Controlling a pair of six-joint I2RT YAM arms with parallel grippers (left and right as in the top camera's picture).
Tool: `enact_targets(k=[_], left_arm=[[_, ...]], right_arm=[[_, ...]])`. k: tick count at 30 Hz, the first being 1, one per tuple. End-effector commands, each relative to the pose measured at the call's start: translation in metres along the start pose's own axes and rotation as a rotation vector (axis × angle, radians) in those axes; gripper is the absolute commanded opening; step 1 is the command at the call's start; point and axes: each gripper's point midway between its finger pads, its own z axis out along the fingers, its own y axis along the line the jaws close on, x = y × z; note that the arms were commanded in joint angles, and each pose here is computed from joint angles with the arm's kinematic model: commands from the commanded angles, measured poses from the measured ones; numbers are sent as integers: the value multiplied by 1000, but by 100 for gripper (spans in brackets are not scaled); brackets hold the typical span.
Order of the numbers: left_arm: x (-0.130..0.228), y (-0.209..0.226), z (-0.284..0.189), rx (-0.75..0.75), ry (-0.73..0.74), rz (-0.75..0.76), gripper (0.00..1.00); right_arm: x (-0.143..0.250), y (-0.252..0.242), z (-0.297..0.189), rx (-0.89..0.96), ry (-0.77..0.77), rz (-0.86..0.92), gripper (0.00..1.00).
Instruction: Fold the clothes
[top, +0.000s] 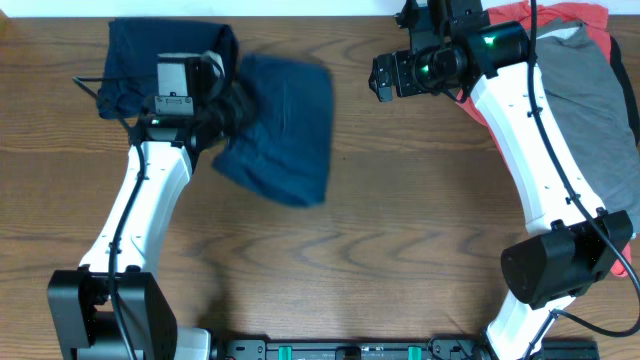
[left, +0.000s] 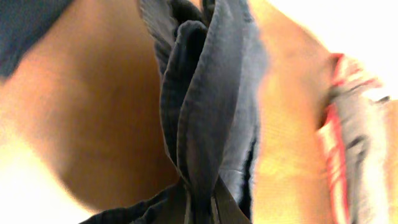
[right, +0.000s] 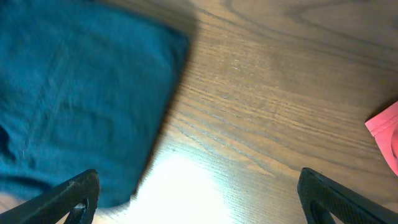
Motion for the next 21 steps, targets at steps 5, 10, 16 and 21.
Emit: enact_targets(k=[5,10,16,21], left_arm=[[-92,-69,-43,276,-368,-118,6],[-145,-81,-77,334,-651,-157,6],[-186,-51,-96,262,-885,-213,6],[-215,-17,-102,230,-1040,-247,6]], right_arm=[[2,-3,2,5,12,-7,99],[4,-3,2,6,20,-5,99],[6,-4,2,7,27,-4,99],[7,-4,2,8,30,-3,99]])
